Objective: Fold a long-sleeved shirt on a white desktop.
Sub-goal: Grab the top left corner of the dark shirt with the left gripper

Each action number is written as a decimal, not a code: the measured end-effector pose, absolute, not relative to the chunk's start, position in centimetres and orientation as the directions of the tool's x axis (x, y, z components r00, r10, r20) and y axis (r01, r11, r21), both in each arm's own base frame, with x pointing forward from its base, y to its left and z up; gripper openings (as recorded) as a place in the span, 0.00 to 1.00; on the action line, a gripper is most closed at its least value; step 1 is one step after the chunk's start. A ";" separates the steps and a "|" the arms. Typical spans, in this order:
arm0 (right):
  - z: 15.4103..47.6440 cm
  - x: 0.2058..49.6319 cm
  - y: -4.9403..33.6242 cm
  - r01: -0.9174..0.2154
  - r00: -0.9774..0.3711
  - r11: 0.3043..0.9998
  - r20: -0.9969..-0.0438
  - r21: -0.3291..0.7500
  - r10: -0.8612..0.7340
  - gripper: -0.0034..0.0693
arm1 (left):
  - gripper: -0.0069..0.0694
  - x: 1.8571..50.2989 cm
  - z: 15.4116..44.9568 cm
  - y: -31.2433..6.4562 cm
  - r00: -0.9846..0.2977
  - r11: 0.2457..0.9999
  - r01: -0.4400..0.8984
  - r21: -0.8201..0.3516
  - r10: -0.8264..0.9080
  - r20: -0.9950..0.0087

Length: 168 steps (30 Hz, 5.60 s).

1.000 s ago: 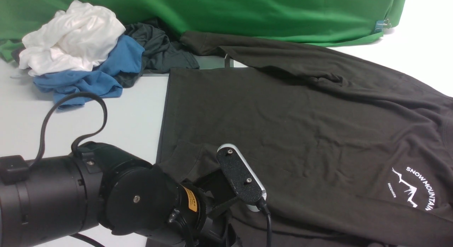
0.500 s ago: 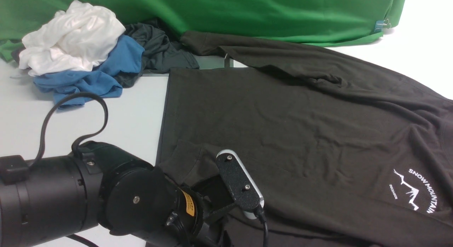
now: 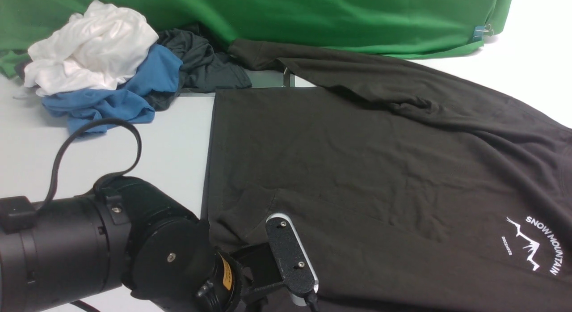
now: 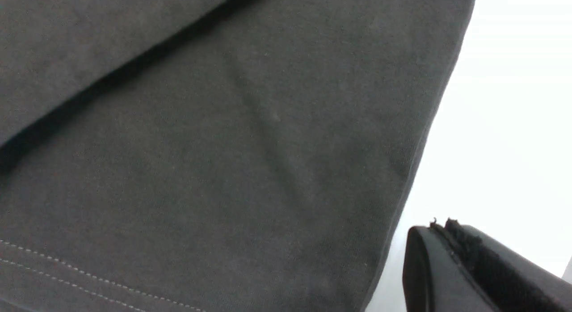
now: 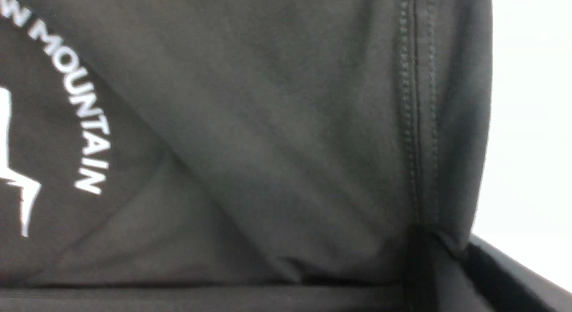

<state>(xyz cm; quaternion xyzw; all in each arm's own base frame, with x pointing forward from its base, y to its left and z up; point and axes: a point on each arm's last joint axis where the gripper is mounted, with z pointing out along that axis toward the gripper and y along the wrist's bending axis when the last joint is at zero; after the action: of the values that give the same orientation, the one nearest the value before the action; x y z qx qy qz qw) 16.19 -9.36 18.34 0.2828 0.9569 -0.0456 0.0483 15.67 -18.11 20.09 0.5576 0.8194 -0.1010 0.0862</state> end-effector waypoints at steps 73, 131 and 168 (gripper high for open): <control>12.7 58.7 8.1 -0.382 -0.666 0.924 -0.700 0.026 -0.256 0.58 | 0.12 22.0 27.1 -9.8 -0.609 0.724 0.689 -0.031 0.555 -0.566; 23.0 53.1 15.6 -0.450 -0.664 0.889 -0.697 0.081 -0.272 0.81 | 0.12 22.7 27.4 -9.5 -0.552 0.723 0.689 0.061 0.577 -0.602; 16.9 54.7 18.9 -0.611 -0.566 0.787 -0.742 0.085 -0.359 0.12 | 0.12 22.5 27.3 -9.6 -0.561 0.721 0.691 0.045 0.574 -0.596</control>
<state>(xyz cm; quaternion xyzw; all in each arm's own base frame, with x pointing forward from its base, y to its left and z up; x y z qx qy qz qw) 54.71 18.92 16.92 -0.2791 0.8686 0.1686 0.3730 22.52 -9.56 27.33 0.3603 0.8780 -0.0973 0.2996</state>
